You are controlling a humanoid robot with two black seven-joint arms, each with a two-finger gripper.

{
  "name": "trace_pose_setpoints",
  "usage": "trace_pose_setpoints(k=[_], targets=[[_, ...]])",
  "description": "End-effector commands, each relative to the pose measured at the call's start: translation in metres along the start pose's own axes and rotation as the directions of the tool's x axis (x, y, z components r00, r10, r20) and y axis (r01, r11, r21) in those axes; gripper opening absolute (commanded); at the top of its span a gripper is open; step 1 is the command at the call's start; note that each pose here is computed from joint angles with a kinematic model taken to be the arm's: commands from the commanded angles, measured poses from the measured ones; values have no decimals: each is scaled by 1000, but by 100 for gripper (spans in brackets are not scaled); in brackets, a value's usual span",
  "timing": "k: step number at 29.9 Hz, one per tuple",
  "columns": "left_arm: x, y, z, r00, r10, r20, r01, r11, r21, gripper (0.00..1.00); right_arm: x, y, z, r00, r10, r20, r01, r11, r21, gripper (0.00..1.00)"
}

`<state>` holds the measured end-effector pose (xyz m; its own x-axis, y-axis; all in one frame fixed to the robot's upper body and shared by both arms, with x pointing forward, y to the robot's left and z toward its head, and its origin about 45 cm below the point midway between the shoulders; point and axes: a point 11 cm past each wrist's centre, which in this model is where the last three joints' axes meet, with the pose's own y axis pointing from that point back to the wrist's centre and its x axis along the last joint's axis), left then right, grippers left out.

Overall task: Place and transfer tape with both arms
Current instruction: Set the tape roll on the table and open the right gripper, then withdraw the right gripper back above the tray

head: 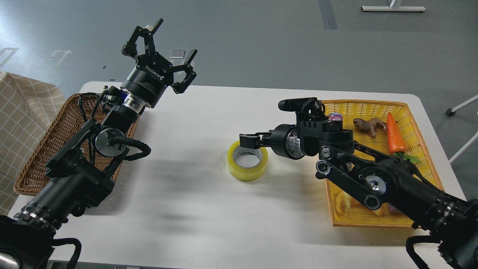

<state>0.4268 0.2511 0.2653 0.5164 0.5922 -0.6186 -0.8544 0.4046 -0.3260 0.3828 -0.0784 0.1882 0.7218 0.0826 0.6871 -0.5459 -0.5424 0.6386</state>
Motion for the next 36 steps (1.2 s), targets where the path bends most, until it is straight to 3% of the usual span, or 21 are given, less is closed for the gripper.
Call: trace_pose_setpoints(k=[1, 12, 17, 24, 30, 36], targets=[[0, 0, 1, 1000, 1, 2, -1, 1000, 0, 98, 17, 27, 11, 999, 55, 4, -55, 998, 13, 100], [1, 1, 1, 1000, 1, 5, -1, 1000, 1, 98, 56, 94, 44, 960, 210, 185, -222, 974, 48, 100], [2, 1, 3, 1000, 4, 10, -4, 1000, 2, 98, 72, 120, 66, 880, 290, 376, -336, 940, 63, 100], [2, 1, 2, 1000, 3, 9, -3, 1000, 3, 98, 85, 150, 84, 758, 293, 583, -430, 896, 110, 100], [2, 1, 2, 1000, 2, 9, -2, 1000, 5, 98, 91, 170, 95, 652, 272, 708, -530, 831, 169, 100], [2, 2, 1, 1000, 3, 9, -3, 1000, 7, 98, 99, 192, 113, 504, 262, 823, -666, 724, 177, 100]])
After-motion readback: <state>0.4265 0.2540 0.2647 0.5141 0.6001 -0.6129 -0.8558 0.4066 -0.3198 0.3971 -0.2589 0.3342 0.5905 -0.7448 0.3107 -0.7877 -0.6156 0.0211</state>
